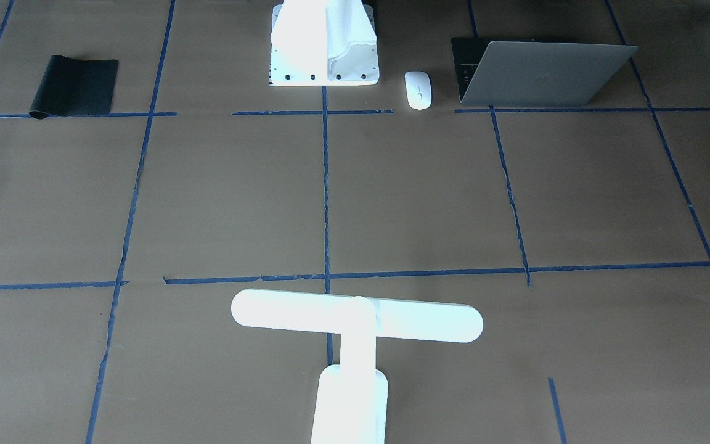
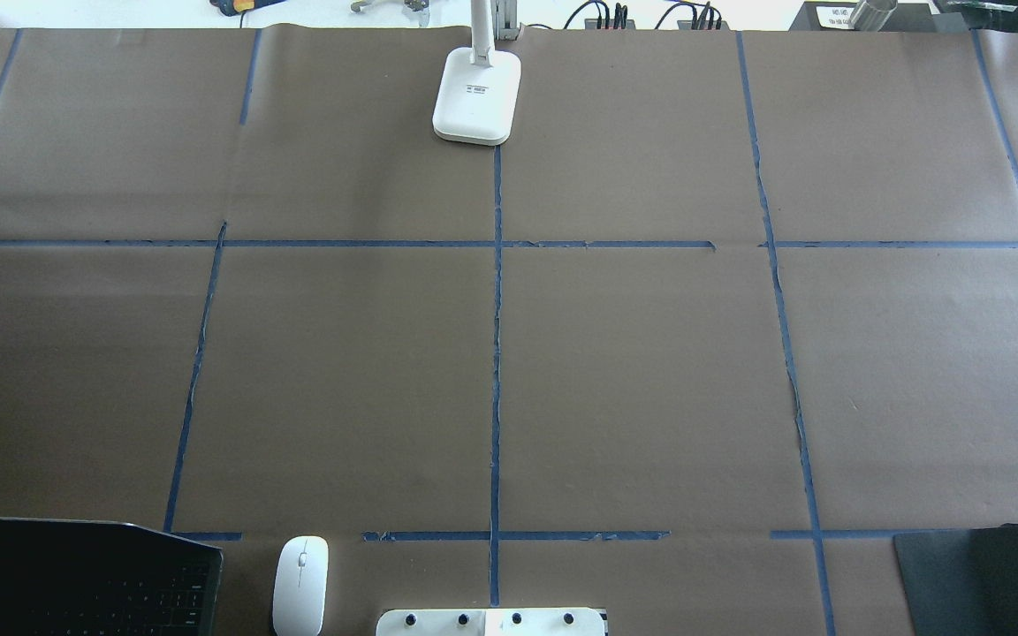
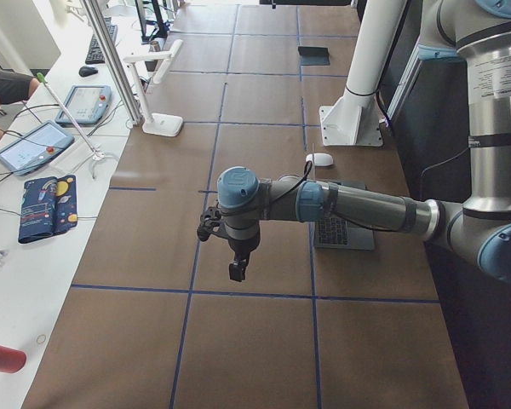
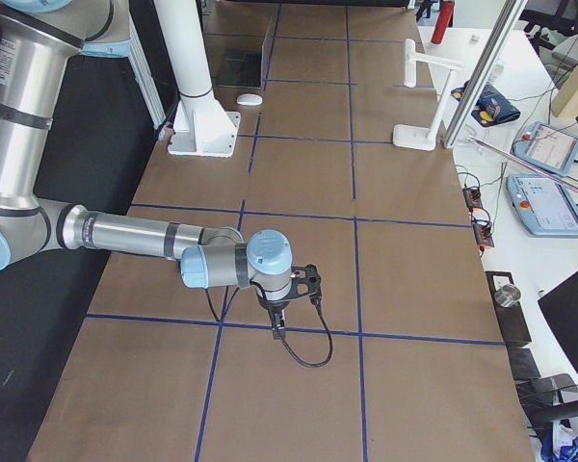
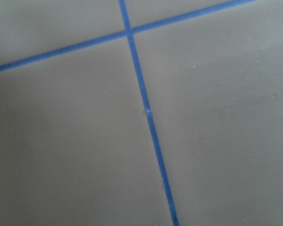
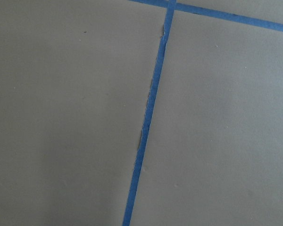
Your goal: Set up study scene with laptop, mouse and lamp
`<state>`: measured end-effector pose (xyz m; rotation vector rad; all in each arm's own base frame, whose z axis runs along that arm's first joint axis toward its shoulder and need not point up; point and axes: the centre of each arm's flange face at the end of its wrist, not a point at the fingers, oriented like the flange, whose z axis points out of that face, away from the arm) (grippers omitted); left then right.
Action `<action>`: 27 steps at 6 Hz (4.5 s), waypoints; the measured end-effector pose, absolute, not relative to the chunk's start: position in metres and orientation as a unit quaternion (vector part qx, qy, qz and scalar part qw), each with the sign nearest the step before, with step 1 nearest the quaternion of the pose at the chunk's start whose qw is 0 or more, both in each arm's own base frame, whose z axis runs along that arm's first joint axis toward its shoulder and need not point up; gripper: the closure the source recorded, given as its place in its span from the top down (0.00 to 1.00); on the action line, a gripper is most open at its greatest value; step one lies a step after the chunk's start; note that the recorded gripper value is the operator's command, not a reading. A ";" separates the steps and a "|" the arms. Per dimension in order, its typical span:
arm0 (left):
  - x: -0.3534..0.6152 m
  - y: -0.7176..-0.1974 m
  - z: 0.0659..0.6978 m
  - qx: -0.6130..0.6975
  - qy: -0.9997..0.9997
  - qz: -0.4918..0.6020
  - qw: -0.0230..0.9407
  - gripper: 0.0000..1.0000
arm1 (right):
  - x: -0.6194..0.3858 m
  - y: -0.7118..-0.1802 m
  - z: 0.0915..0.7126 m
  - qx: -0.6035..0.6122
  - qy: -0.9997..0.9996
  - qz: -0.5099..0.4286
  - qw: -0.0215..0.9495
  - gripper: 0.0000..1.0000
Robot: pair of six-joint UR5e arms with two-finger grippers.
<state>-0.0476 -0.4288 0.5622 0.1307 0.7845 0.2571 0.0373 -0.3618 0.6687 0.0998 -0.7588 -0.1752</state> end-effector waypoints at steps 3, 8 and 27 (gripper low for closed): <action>-0.024 -0.415 0.480 0.131 0.406 0.169 0.888 1.00 | 0.037 -0.362 0.669 0.048 -0.370 -0.085 0.924 1.00; 0.123 -0.333 0.351 0.182 0.427 0.424 0.778 1.00 | 0.037 -0.362 0.670 0.047 -0.369 -0.085 0.924 1.00; 0.227 -0.297 0.374 0.190 0.388 0.658 0.617 0.00 | 0.038 -0.359 0.678 0.040 -0.366 -0.084 0.926 1.00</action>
